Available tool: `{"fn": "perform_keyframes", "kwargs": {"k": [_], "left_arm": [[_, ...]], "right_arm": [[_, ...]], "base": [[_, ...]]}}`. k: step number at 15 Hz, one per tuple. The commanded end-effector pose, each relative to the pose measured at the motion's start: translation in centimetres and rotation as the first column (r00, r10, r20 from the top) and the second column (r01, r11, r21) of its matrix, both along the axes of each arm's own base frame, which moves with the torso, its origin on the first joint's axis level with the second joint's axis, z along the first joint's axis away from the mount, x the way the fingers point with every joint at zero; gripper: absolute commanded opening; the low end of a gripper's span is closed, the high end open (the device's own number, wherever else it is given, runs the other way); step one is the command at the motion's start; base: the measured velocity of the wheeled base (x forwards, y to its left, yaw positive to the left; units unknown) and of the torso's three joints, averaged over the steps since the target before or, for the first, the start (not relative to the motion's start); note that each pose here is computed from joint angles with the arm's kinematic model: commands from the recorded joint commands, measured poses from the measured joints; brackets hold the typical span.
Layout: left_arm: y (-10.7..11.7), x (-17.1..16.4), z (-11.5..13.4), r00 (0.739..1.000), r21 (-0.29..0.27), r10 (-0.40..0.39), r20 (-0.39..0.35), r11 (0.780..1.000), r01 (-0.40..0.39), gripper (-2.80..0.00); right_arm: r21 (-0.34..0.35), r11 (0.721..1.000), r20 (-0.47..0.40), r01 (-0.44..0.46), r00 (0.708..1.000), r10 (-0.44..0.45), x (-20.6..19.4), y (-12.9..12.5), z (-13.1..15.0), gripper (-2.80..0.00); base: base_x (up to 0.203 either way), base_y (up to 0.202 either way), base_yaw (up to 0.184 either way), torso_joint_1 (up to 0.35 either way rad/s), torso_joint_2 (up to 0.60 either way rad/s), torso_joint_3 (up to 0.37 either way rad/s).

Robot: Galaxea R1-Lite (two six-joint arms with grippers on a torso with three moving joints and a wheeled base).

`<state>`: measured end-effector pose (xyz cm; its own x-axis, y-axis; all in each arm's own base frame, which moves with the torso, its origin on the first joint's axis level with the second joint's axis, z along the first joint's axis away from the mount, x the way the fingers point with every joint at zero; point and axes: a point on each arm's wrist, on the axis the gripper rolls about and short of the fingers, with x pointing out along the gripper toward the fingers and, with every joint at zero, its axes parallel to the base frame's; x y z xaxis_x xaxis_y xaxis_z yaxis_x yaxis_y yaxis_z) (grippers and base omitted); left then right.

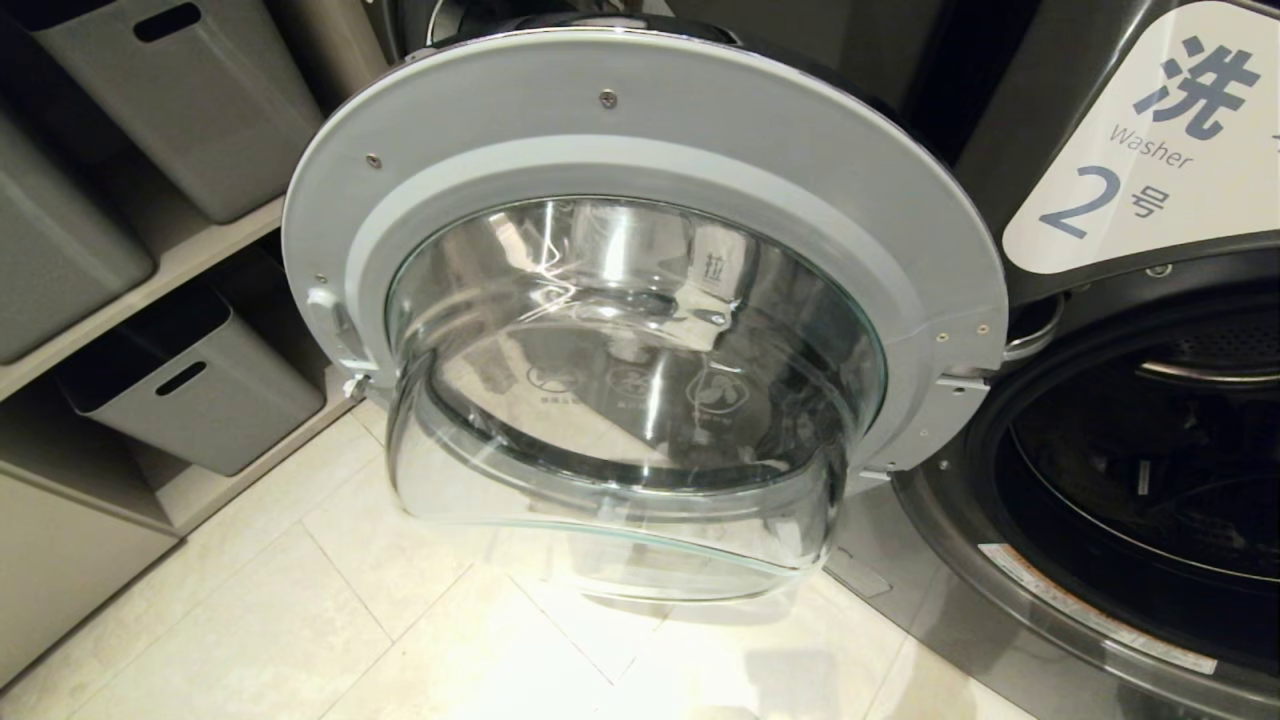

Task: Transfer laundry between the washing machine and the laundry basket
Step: Pick a cloth and place it into the basket

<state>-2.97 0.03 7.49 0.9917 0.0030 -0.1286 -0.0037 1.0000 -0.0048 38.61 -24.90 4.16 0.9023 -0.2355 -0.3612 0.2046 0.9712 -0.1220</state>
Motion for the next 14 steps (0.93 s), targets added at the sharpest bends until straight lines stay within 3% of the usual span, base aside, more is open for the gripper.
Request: {"fn": "perform_keyframes", "kwargs": {"k": [1, 7, 14], "left_arm": [[0.0, 0.0, 0.0, 1.000, 0.000, 0.001, 0.001, 1.000, -0.001, 0.00], [0.0, 0.0, 0.0, 1.000, 0.000, 0.000, 0.000, 1.000, 0.000, 0.00], [0.0, 0.0, 0.0, 1.000, 0.000, 0.000, 0.002, 1.000, 0.000, 0.00]], "right_arm": [[-0.022, 1.000, 0.004, -0.004, 1.000, 0.004, -0.2, -0.1, 0.3, 0.00], [-0.065, 0.997, 0.021, 0.045, 0.999, -0.043, 0.1, -0.8, 1.2, 0.00], [-0.057, 0.997, 0.018, 0.047, 0.999, -0.046, -0.6, -0.9, 1.6, 0.00]], "base": [[0.000, 0.000, 0.000, 0.000, 0.00, 0.000], [0.000, 0.000, 0.000, 0.000, 0.00, 0.000], [0.000, 0.000, 0.000, 0.000, 0.00, 0.000]]}}
